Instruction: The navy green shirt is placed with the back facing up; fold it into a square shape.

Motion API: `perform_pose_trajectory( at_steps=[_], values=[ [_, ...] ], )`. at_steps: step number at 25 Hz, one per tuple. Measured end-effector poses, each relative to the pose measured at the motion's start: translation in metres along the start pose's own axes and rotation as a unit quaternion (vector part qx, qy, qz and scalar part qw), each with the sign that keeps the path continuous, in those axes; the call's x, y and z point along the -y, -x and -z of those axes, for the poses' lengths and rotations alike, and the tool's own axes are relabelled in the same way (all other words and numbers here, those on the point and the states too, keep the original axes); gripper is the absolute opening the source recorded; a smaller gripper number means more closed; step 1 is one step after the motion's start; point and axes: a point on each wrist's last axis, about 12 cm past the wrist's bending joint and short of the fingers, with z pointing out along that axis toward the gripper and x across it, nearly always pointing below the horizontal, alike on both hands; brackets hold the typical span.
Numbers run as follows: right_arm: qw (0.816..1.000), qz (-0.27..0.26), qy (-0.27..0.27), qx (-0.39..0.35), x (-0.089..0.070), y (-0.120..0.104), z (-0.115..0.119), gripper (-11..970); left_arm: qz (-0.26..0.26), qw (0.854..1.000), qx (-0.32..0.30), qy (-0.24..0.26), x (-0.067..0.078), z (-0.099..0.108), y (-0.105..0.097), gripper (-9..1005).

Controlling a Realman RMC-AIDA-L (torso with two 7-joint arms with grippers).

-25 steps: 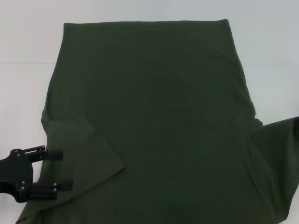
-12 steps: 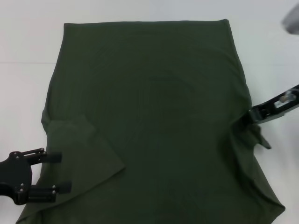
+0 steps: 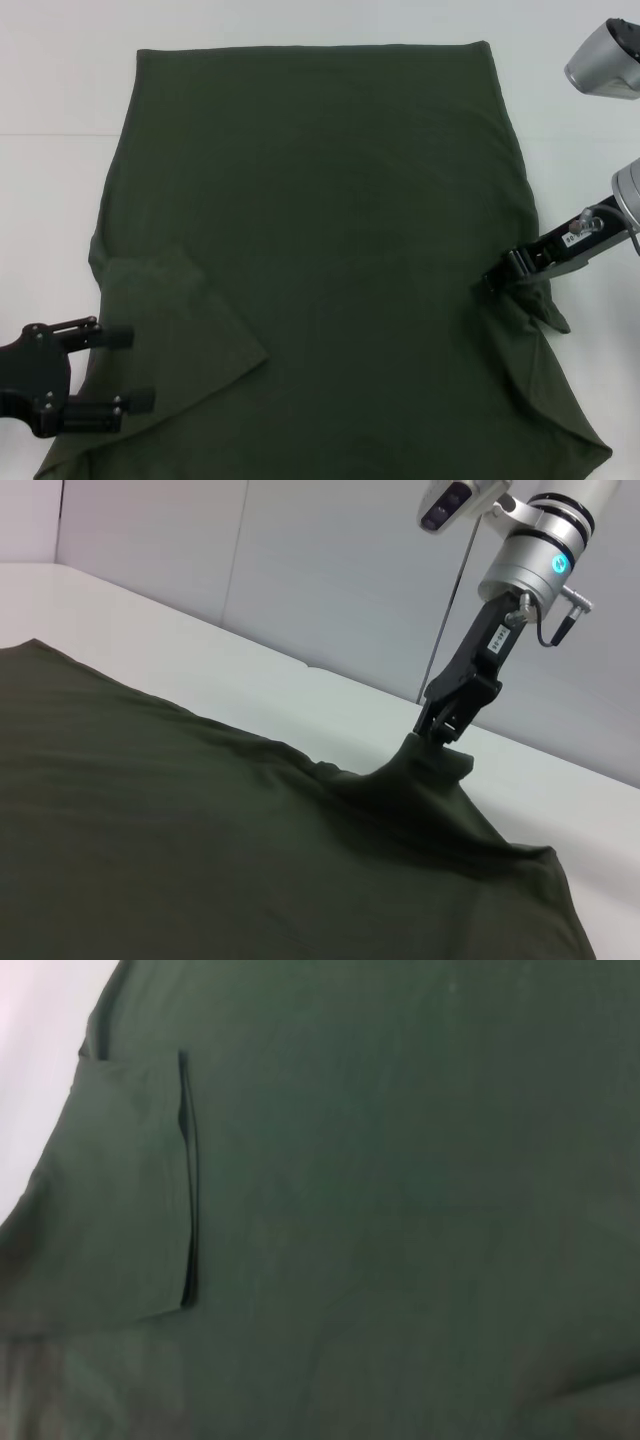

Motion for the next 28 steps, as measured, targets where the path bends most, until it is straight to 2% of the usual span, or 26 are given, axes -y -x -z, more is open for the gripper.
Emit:
perform_pose_trajectory(
  at_steps=[2, 6, 9, 15, 18, 22, 28],
  values=[
    [1.000, -0.002, 0.012, 0.007, 0.000, -0.001, 0.000, 142, 0.000, 1.000, 0.000, 0.001, 0.000, 0.000, 0.000, 887],
    [0.997, -0.016, 0.072, 0.032, 0.000, -0.005, -0.002, 298, 0.000, 1.000, -0.002, 0.005, -0.002, 0.000, 0.000, 888],
    [0.992, -0.043, 0.112, 0.048, 0.006, -0.012, -0.004, 446, 0.001, 1.000, -0.001, 0.007, -0.002, -0.001, 0.000, 888],
    [0.984, -0.075, 0.139, 0.078, 0.022, -0.029, -0.003, 706, 0.000, 1.000, 0.000, 0.011, -0.003, -0.001, 0.000, 888],
    [0.973, -0.103, 0.169, 0.115, 0.034, -0.048, -0.002, 710, 0.001, 1.000, 0.003, 0.013, -0.003, -0.001, 0.000, 888],
    [0.951, -0.163, 0.203, 0.168, 0.059, -0.091, -0.003, 717, 0.006, 1.000, 0.010, 0.020, -0.003, 0.000, -0.001, 888],
    [0.921, -0.233, 0.194, 0.245, 0.097, -0.152, 0.009, 736, 0.011, 0.999, 0.024, 0.026, -0.004, 0.000, -0.001, 888]
  ],
)
